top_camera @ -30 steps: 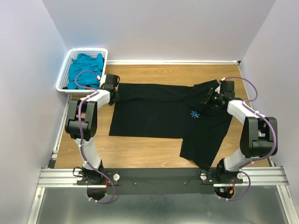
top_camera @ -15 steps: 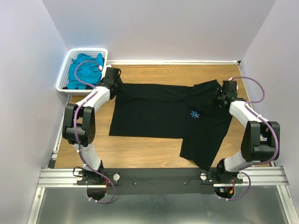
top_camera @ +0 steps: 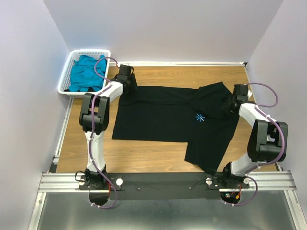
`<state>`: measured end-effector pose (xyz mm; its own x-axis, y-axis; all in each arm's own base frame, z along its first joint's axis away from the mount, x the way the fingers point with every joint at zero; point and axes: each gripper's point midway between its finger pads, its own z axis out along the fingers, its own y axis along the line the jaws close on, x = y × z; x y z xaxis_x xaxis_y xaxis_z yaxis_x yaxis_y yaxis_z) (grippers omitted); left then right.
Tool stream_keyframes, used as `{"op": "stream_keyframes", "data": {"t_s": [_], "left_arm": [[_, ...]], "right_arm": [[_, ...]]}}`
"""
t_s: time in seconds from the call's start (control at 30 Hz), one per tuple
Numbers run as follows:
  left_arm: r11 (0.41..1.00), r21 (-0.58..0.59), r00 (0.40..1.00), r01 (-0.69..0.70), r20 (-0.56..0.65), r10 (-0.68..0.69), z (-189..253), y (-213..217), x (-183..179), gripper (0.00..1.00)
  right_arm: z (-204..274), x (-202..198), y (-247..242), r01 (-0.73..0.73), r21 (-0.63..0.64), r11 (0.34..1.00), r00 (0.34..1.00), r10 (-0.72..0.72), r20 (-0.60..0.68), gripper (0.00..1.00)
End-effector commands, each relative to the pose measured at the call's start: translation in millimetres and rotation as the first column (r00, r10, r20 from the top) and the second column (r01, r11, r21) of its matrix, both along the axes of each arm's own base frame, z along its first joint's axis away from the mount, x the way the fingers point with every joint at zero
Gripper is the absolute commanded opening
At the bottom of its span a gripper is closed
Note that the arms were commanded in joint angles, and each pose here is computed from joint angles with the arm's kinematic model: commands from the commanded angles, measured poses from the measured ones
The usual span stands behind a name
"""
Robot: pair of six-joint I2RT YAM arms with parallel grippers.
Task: Fold and stack the t-shirts
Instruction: Fold the tshirt
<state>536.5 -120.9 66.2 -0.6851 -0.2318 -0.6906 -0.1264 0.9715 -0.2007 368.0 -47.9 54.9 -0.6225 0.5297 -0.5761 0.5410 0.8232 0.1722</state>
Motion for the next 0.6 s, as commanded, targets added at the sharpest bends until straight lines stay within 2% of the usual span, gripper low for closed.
{"op": "stream_keyframes", "data": {"t_s": [0.0,0.17,0.3,0.57], "left_arm": [[1.000,0.004,0.997,0.026,-0.074,-0.025,-23.6,0.0,-8.7,0.68],[1.000,0.014,0.986,-0.019,-0.165,0.021,-51.3,11.9,-26.7,0.67],[0.997,0.002,0.979,-0.079,-0.186,0.078,-54.8,26.6,-40.8,0.65],[0.995,-0.006,0.969,-0.104,-0.228,0.099,-61.5,40.1,-69.8,0.64]], "right_arm": [[-22.0,-15.3,-5.9,0.029,0.013,1.000,0.996,-0.028,-0.084,0.49],[-36.2,-18.7,2.1,0.012,0.057,0.998,0.993,-0.005,-0.120,0.49],[-41.0,-18.3,9.9,-0.019,0.094,0.995,0.991,0.031,-0.129,0.49],[-42.6,-20.5,17.2,-0.053,0.125,0.991,0.989,0.069,-0.131,0.45]]}}
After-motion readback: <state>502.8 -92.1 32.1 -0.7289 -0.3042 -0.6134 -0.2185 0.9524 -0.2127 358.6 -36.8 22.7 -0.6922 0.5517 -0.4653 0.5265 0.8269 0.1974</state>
